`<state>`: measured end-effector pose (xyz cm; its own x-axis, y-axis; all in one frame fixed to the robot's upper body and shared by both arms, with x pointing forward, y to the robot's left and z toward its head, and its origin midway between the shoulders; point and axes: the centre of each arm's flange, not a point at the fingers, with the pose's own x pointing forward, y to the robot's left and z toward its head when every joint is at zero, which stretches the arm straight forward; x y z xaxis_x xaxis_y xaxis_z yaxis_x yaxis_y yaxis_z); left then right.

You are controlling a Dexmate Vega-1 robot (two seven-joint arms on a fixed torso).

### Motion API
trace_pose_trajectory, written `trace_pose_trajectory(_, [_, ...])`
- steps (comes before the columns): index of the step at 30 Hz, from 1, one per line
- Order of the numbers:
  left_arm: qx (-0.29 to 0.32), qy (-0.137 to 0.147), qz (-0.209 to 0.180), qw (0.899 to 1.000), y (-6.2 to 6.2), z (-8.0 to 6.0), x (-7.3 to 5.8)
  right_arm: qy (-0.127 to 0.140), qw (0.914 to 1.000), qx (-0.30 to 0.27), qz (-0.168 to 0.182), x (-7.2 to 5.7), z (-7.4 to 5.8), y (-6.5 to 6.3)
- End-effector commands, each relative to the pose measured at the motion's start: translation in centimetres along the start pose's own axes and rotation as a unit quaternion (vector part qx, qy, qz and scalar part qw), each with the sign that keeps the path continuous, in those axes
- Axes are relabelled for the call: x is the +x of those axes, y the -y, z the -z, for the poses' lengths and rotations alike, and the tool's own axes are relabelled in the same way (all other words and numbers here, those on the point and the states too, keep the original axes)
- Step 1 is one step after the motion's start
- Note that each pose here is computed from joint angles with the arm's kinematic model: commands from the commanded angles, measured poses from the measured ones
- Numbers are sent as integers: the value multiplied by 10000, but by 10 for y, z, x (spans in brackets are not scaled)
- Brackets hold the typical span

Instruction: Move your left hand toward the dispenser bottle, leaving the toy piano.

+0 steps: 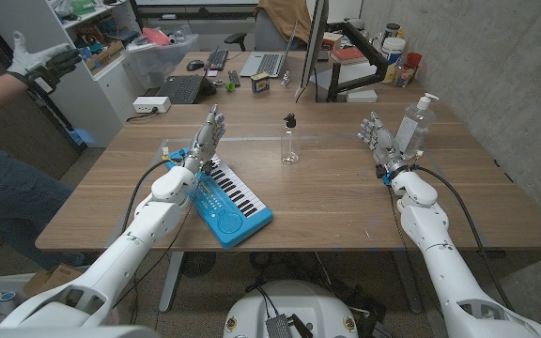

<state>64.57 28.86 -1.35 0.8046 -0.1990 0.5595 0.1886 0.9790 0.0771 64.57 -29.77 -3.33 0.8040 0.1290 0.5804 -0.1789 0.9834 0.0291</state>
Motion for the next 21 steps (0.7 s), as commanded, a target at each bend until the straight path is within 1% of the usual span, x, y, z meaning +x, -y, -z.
trace_pose_trajectory(1, [210,18,13,9998,-2,-7,-2,-4,10000,34,12,-4,3,0])
trace_pose_trajectory(9, [329,58,-10,9994,-2,-10,-3,-9,10000,39,19,-6,3,1])
trace_pose_trajectory(21, [569,123,-66,9983,-3,-17,1,2,10000,40,15,-5,3,5])
